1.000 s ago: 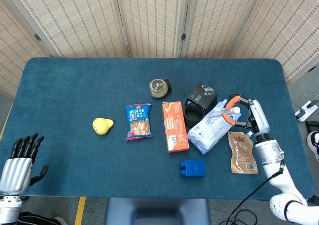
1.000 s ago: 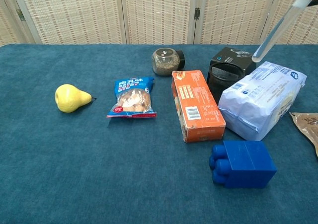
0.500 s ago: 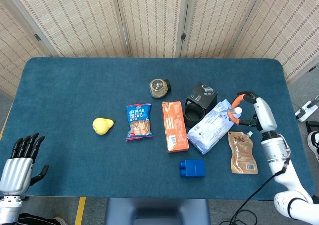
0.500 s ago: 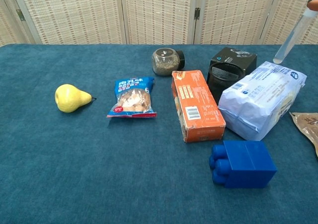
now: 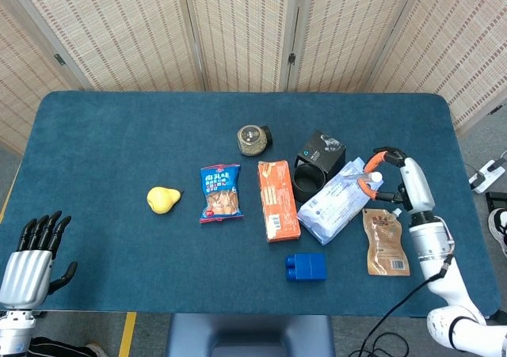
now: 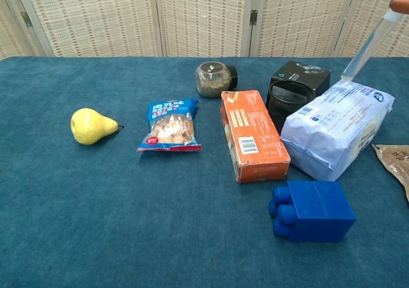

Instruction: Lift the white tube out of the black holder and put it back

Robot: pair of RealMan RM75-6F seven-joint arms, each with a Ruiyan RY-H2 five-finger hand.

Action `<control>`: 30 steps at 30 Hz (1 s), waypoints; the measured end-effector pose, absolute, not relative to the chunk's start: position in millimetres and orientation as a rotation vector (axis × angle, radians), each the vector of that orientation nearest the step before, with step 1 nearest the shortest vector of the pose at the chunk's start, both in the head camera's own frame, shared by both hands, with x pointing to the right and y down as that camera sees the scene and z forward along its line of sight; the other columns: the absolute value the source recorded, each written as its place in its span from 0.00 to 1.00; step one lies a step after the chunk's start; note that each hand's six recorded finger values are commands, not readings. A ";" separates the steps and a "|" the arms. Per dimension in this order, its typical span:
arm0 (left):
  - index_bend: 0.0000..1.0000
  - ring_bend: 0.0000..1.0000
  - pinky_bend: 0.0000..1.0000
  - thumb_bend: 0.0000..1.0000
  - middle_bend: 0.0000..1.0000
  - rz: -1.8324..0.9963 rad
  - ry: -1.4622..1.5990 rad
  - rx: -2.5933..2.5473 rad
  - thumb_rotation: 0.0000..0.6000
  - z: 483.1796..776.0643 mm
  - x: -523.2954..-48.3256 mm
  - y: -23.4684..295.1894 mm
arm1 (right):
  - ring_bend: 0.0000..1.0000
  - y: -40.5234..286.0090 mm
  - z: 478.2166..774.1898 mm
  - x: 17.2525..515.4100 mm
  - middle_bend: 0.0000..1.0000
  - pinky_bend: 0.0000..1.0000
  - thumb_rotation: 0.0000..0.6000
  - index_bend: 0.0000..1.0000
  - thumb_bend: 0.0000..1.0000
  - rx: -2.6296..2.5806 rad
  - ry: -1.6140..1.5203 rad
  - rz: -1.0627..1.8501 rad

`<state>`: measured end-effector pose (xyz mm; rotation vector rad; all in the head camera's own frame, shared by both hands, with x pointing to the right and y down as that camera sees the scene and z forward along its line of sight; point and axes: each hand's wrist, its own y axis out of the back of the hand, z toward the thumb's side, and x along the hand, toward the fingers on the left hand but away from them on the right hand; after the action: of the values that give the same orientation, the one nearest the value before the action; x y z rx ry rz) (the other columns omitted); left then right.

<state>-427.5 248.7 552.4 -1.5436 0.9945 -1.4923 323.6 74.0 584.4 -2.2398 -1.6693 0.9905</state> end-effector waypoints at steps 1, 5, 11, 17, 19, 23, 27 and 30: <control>0.12 0.03 0.08 0.35 0.08 -1.493 0.995 -1.543 1.00 552.3 -427.8 248.8 | 0.22 75.2 584.4 321.9 0.47 0.14 1.00 0.70 0.44 -2.296 -1.716 0.966; 0.12 0.03 0.08 0.35 0.08 -1.495 0.991 -1.547 1.00 553.6 -427.6 249.5 | 0.22 77.5 582.4 319.3 0.47 0.14 1.00 0.70 0.44 -2.484 -1.876 0.892; 0.12 0.03 0.08 0.35 0.08 -1.492 0.989 -1.550 1.00 554.7 -426.2 248.6 | 0.22 78.9 584.5 322.9 0.47 0.14 1.00 0.70 0.44 -2.578 -1.953 0.883; 0.12 0.03 0.08 0.35 0.08 -1.499 0.987 -1.548 1.00 555.5 -427.3 248.6 | 0.22 69.8 583.0 332.5 0.46 0.14 1.00 0.70 0.44 -2.334 -1.753 0.981; 0.12 0.03 0.08 0.35 0.08 -1.498 0.985 -1.548 1.00 555.8 -427.0 248.5 | 0.22 65.7 581.7 336.0 0.46 0.14 1.00 0.70 0.44 -2.184 -1.639 1.028; 0.12 0.03 0.08 0.35 0.08 -1.498 0.985 -1.549 1.00 556.3 -426.4 248.2 | 0.22 60.5 578.6 341.3 0.46 0.14 1.00 0.70 0.44 -1.911 -1.473 1.088; 0.12 0.03 0.08 0.35 0.08 -1.496 0.983 -1.551 1.00 556.7 -425.6 247.7 | 0.22 61.0 578.9 339.8 0.46 0.14 1.00 0.70 0.44 -1.818 -1.405 1.117; 0.12 0.03 0.08 0.35 0.08 -1.497 0.983 -1.550 1.00 556.4 -425.7 247.5 | 0.22 63.1 581.4 335.8 0.46 0.14 1.00 0.70 0.44 -1.868 -1.433 1.105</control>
<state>-425.7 247.5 556.4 -1.5505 0.9831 -1.4965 335.8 63.1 581.4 -1.8676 -1.4328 1.1049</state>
